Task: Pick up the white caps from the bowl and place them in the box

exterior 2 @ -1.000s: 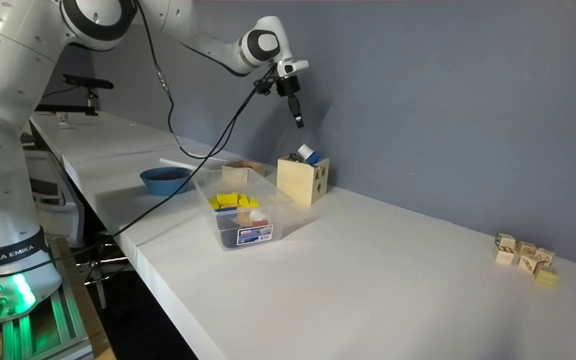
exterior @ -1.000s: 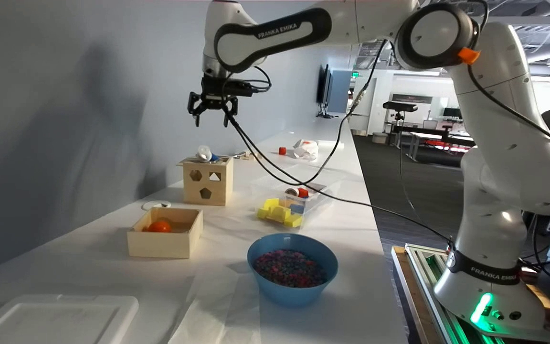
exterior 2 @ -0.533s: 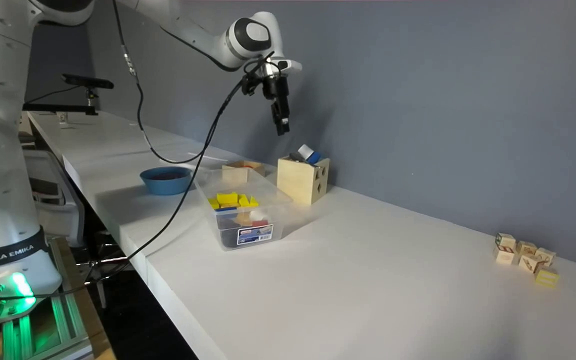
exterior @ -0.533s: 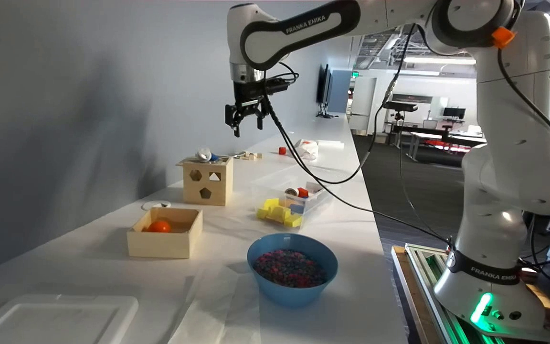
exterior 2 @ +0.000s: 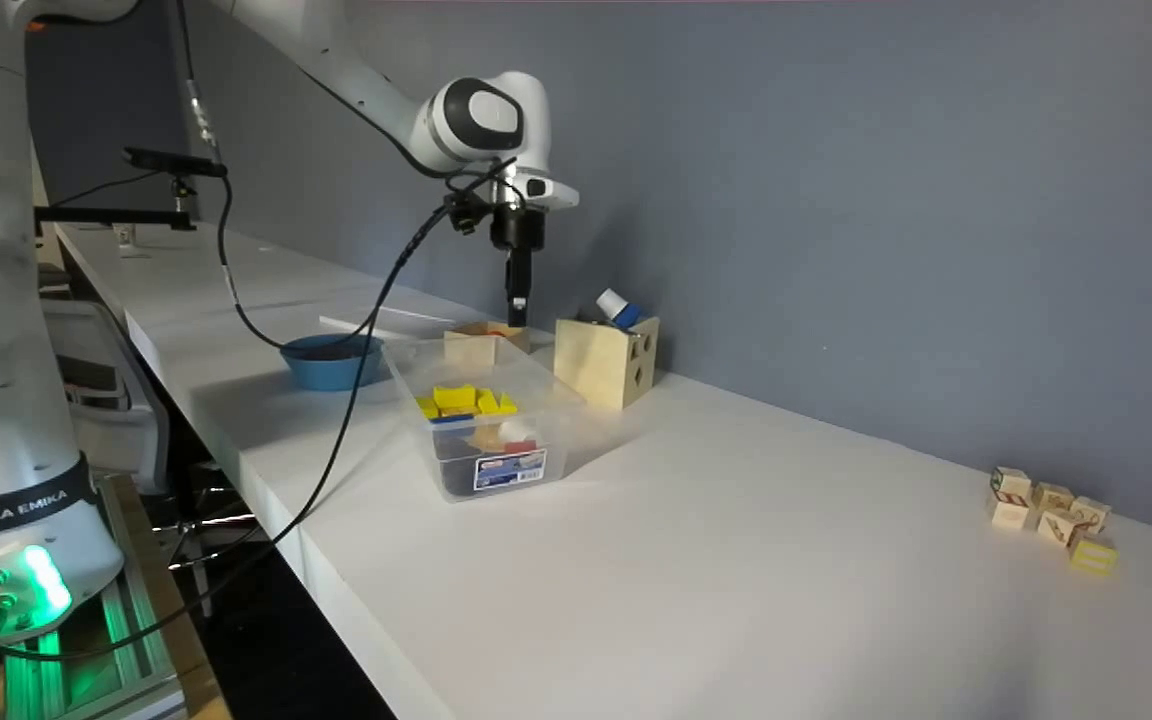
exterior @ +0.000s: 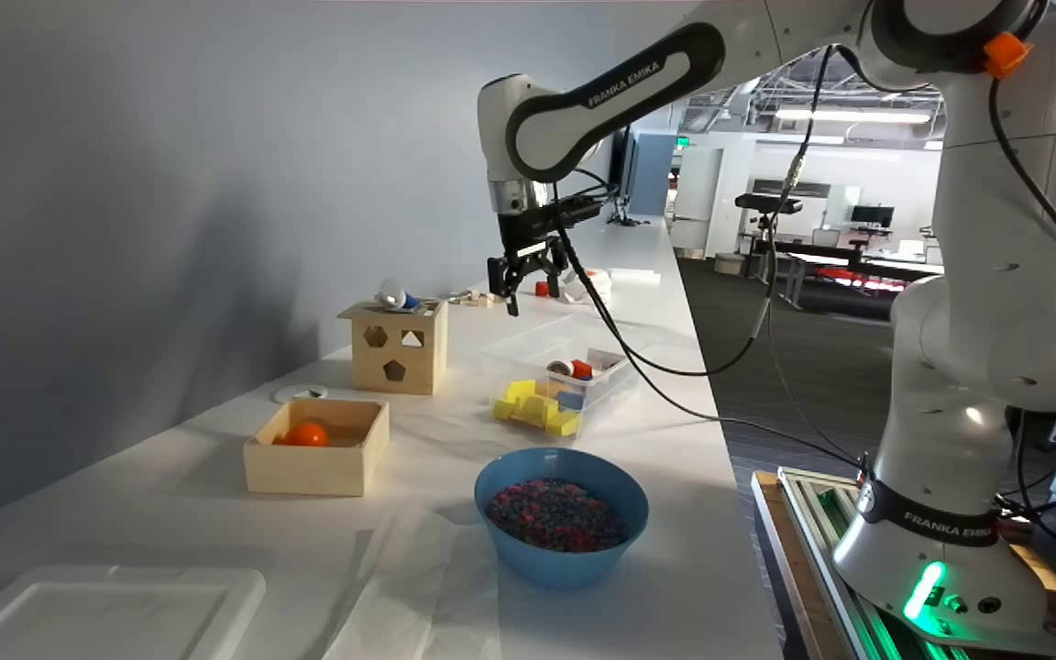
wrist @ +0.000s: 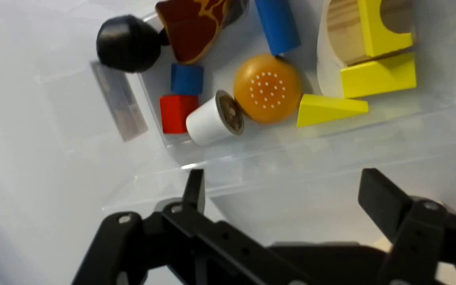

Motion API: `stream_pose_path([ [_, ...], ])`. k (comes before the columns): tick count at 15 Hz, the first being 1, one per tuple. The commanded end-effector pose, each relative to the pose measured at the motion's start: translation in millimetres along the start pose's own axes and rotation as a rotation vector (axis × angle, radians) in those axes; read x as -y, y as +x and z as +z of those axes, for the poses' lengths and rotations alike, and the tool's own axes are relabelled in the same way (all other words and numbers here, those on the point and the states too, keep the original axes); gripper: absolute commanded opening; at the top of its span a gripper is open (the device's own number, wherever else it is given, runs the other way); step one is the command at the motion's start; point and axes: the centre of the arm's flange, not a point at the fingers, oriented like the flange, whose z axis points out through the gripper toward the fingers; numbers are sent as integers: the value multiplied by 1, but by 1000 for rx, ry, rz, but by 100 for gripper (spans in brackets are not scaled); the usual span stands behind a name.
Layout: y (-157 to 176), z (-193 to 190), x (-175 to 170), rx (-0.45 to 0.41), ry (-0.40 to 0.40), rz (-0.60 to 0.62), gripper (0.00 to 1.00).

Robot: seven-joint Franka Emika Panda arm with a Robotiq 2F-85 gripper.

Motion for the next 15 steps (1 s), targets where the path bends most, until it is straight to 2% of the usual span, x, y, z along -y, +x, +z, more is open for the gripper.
stream_pose_path([
  [1, -19, 47, -8, 33, 102, 165, 100],
  [4, -8, 76, -11, 29, 180, 296, 100],
  [10, 9, 89, -63, -75, 329, 516, 100],
  [15, -18, 53, -79, -137, 304, 204, 100],
])
